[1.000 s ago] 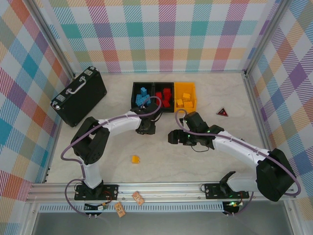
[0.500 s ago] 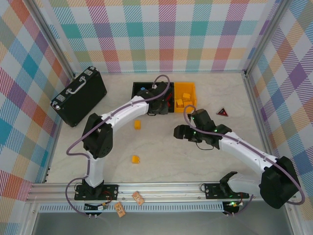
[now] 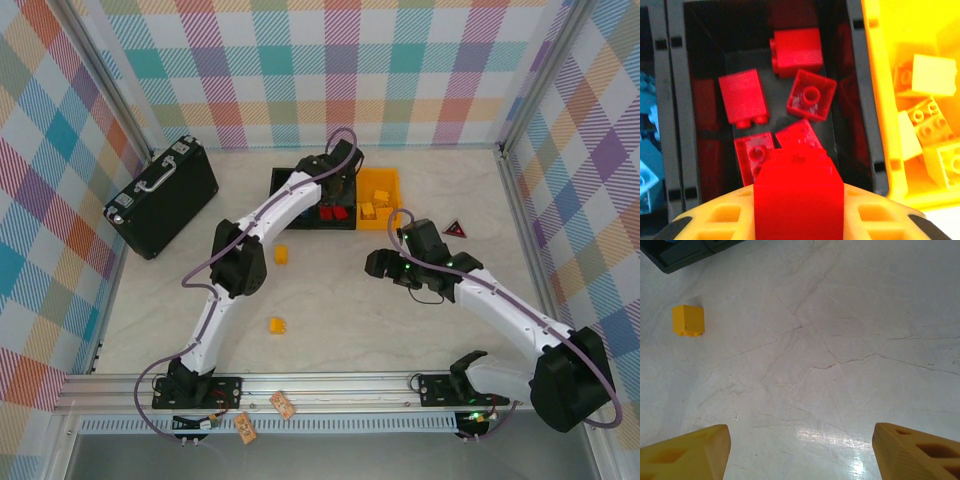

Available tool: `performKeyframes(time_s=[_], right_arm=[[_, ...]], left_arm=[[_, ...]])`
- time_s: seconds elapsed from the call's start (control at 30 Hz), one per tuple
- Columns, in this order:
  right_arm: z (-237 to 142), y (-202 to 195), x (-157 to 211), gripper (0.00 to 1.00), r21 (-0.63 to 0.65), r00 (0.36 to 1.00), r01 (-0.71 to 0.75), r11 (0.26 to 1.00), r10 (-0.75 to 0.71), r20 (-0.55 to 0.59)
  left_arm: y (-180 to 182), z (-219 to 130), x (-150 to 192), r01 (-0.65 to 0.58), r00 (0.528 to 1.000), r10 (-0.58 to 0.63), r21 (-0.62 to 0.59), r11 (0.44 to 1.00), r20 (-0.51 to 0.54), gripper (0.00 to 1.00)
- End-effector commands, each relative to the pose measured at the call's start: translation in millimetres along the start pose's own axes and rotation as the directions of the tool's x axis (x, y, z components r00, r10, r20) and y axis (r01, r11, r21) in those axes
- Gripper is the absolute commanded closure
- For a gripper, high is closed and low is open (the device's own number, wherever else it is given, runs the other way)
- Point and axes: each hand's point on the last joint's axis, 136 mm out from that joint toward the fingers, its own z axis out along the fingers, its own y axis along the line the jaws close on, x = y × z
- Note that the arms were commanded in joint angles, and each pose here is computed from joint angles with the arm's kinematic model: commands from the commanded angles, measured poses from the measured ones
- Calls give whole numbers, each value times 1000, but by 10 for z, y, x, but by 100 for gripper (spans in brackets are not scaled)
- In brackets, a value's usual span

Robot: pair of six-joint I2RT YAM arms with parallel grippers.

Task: Sort the legos into containers by color
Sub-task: Place the lego in the container.

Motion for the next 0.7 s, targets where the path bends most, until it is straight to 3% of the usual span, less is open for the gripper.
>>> performKeyframes(time_s=[0.0,0.3,0.47,0.67], right_arm=[[-56,-18,-22,25,2,1000,-16,1000,16,14],[-34,-58,-1,25,5,1000,-29,1000,29,8],[-22,-73,21,25,6,999,-34,999,34,3],[-25,-66,34,25,-1,999,-36,999,36,-1]], left_arm=[[113,64,47,-29,998,28,-21,999,-50,72],[83,198,19,-48,998,49,22,999,-50,67],[71,174,5,-40,998,41,31,999,-47,51],[23,3,-41,-43,999,44,44,998,-28,47]])
